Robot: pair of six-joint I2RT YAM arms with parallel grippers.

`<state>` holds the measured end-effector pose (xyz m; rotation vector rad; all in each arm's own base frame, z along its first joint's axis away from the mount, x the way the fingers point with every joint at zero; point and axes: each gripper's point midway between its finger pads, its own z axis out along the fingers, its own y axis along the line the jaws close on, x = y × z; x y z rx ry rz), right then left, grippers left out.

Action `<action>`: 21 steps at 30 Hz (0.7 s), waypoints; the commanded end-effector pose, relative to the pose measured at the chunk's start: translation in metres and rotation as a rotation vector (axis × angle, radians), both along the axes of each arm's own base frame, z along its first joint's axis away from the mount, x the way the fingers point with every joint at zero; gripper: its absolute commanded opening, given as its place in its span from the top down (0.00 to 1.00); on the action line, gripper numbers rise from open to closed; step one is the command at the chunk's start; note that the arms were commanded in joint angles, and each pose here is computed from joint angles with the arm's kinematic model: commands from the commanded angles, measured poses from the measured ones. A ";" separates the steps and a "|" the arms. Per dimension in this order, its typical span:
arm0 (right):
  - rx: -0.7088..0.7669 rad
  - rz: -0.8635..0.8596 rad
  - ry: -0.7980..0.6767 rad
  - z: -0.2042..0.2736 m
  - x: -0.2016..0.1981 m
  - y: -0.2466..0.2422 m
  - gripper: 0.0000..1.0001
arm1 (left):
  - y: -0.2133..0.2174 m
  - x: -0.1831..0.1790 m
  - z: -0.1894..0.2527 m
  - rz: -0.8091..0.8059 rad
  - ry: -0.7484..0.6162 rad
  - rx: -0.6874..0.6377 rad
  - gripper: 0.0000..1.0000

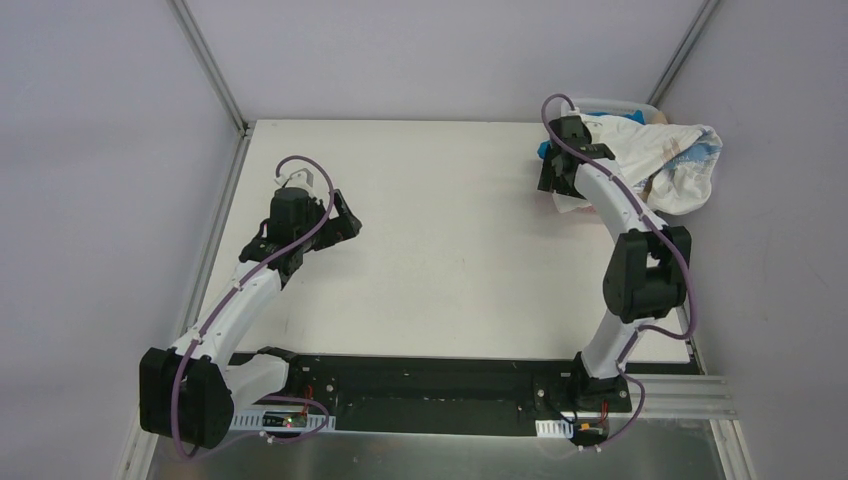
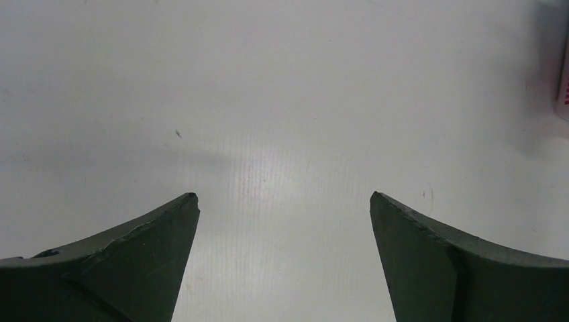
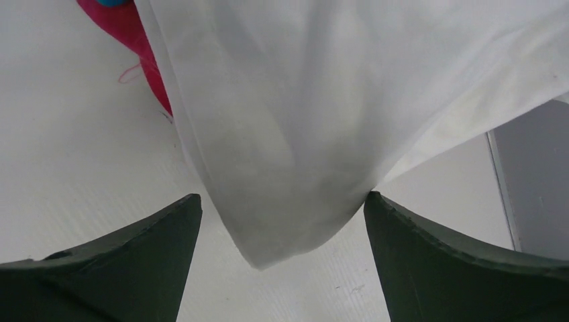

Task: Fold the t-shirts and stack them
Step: Grab crumpled tshirt from bin with the right arm

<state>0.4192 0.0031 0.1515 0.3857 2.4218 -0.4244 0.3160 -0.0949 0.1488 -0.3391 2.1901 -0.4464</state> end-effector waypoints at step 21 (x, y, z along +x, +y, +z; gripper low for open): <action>-0.163 -0.116 -0.399 0.135 0.015 -0.049 1.00 | -0.001 0.006 0.014 0.006 -0.053 -0.012 0.00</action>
